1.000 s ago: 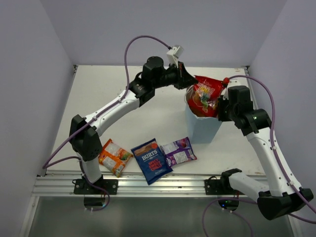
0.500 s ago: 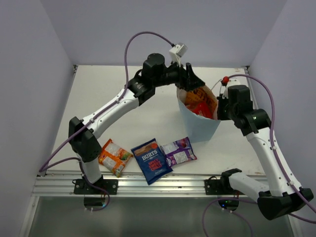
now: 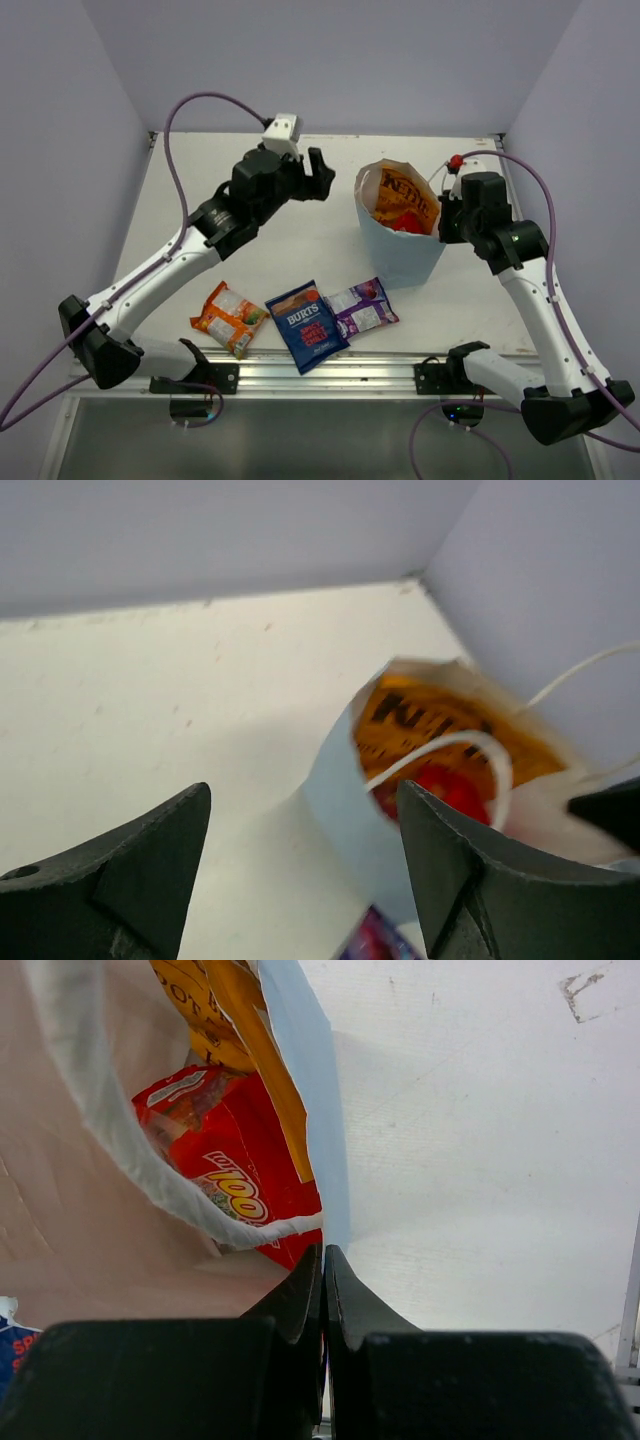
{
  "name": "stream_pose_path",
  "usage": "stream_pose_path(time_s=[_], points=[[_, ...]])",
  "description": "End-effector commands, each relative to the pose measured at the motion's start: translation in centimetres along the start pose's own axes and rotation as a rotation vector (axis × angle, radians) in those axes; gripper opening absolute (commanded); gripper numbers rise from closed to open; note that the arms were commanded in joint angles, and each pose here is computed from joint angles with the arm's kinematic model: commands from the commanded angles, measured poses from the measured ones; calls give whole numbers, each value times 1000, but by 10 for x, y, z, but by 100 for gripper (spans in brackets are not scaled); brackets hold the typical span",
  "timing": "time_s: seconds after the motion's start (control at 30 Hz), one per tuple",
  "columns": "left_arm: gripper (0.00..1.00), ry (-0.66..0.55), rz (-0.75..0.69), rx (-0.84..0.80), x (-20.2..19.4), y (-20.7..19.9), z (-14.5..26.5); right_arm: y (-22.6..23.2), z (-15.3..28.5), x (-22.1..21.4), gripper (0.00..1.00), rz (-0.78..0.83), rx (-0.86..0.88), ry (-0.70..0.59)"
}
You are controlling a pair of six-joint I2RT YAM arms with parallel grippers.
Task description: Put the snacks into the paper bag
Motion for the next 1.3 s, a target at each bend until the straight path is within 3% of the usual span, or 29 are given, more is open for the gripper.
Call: stream_pose_path(time_s=[0.0, 0.1, 0.2, 0.67, 0.97, 1.0, 1.03, 1.2, 1.23, 1.27], points=[[79, 277, -127, 252, -103, 67, 14, 6, 0, 9, 0, 4, 36, -48], [79, 501, -126, 181, -186, 81, 31, 8, -1, 10, 0, 5, 51, -44], [79, 550, -109, 135, -217, 85, 36, 9, -1, 8, 0, 2, 60, -41], [79, 860, -75, 142, -311, 102, 52, 7, 5, 3, 0, -2, 55, -36], [76, 952, -64, 96, -332, 96, 67, 8, 2, 3, 0, -6, 56, -31], [73, 958, -66, 95, -334, 96, 68, 8, 2, 3, 0, -6, 54, -29], [57, 964, -66, 93, -335, 96, 69, 8, 1, 2, 0, -6, 52, -27], [15, 1007, -69, 83, -344, 95, 73, 7, 2, 3, 0, -8, 48, -30], [0, 1010, -70, 84, -344, 95, 73, 7, 2, 3, 0, -9, 48, -32], [0, 997, -75, 93, -341, 95, 70, 7, 2, 3, 0, -8, 47, -32]])
Point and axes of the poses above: each gripper's point midway between its finger pads, its own z axis back along the fingers, its own y axis along the line the jaws close on, x = y × z, the point moved 4 cm from there along z, back along the fingers
